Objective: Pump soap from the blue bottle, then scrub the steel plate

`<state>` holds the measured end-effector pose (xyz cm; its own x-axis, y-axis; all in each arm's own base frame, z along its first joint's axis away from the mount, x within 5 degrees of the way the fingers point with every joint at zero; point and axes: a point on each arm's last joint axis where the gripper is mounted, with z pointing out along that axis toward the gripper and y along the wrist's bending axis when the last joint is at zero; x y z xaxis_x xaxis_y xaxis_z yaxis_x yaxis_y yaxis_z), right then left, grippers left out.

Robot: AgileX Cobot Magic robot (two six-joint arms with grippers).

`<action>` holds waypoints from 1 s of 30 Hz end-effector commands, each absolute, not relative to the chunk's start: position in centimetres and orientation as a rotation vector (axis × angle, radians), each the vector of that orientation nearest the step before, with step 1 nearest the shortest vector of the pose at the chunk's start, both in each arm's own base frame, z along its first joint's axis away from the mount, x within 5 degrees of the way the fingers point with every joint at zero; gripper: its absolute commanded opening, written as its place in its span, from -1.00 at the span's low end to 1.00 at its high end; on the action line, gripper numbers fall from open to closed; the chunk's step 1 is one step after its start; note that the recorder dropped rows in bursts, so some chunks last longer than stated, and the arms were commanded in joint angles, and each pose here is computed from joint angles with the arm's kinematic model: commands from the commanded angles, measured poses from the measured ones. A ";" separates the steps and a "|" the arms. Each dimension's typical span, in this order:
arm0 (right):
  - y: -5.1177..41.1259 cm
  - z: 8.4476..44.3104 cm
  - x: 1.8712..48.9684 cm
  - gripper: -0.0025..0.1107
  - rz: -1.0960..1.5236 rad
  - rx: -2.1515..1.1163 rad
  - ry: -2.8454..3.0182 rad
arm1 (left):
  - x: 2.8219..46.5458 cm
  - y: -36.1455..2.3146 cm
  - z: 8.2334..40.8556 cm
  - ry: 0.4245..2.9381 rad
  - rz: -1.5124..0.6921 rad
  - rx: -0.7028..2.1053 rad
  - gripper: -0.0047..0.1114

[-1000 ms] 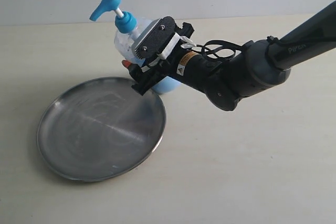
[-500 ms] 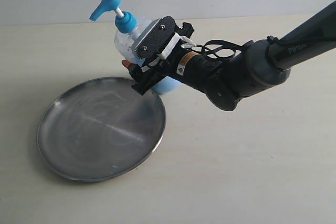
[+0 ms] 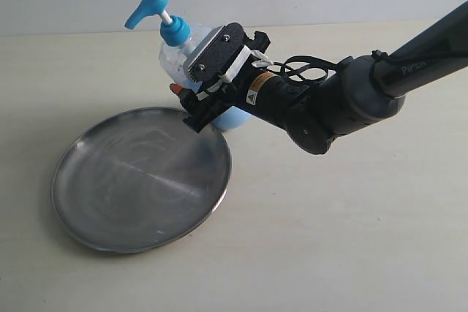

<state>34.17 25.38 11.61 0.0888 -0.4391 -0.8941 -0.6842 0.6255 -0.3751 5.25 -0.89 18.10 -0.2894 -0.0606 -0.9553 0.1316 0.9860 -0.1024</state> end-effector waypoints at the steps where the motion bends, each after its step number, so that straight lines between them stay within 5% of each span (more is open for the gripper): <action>1: 25.7 13.1 34.4 -0.96 0.244 -0.945 1.467 | 5.2 -0.9 18.1 1.843 -0.192 0.045 -0.92; 30: 25.7 13.1 34.4 -0.96 0.246 -0.943 1.468 | 11.0 -1.8 29.4 1.928 -0.183 0.048 -0.92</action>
